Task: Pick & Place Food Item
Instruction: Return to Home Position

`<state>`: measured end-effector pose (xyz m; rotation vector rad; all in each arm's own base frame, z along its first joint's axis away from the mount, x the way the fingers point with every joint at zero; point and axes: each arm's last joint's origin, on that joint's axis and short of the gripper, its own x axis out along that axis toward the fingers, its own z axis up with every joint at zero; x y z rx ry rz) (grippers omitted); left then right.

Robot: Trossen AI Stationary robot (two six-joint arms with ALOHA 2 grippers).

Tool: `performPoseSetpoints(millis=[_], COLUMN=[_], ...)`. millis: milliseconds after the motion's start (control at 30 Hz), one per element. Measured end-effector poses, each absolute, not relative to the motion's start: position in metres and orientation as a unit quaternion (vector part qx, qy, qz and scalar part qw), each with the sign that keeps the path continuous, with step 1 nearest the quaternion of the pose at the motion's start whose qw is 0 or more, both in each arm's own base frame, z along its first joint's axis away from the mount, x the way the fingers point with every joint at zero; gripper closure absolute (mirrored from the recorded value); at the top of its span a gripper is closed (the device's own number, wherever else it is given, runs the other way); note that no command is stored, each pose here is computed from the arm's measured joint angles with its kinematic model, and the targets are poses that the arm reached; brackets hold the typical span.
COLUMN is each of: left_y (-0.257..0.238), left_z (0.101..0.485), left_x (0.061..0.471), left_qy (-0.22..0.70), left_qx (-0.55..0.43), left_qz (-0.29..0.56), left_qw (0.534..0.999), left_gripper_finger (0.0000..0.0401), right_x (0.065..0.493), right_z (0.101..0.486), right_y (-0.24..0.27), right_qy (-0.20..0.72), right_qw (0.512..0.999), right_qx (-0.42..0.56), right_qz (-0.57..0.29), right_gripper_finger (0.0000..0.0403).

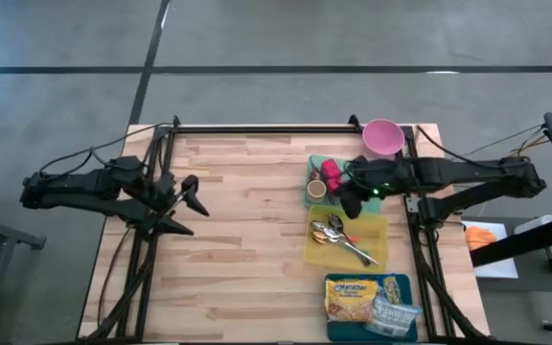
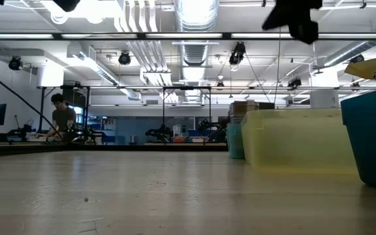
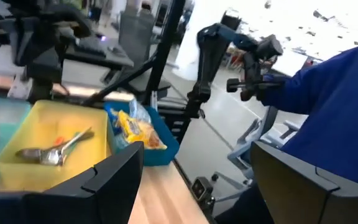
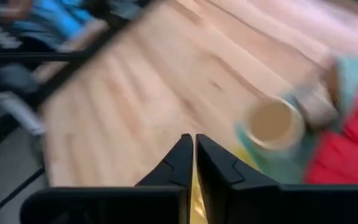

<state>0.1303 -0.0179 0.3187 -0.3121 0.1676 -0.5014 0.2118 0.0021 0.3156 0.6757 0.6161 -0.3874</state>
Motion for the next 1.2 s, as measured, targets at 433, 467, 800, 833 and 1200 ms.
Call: performPoseSetpoints(millis=[433,467,800,833,1200], left_y=[-0.017,-0.017,-0.015,-0.015,-0.013], left_z=[0.292,0.292,0.298,0.297,0.283], left_x=[0.096,0.094,0.089,0.089,0.082], left_qy=[0.020,0.013,-0.022,-0.020,0.025], left_qx=[-0.161,-0.157,-0.136,-0.133,-0.075], left_qz=[-0.262,-0.262,-0.242,-0.244,-0.262], left_qw=[0.951,0.952,0.960,0.960,0.962], left_gripper_finger=[0.0102,0.0102,0.0102,0.0102,0.0102], right_x=[0.154,0.149,0.148,0.146,0.121], right_z=[0.358,0.358,0.375,0.376,0.327], right_y=[0.048,0.049,0.070,0.069,0.035], right_qy=[0.199,0.202,0.093,0.074,-0.061], right_qw=[0.953,0.947,0.966,0.968,0.960], right_qx=[0.226,0.250,0.165,0.149,0.159], right_qz=[-0.035,-0.028,0.177,0.185,0.220], right_gripper_finger=[0.0378,0.0378,0.0378,0.0378,0.0378])
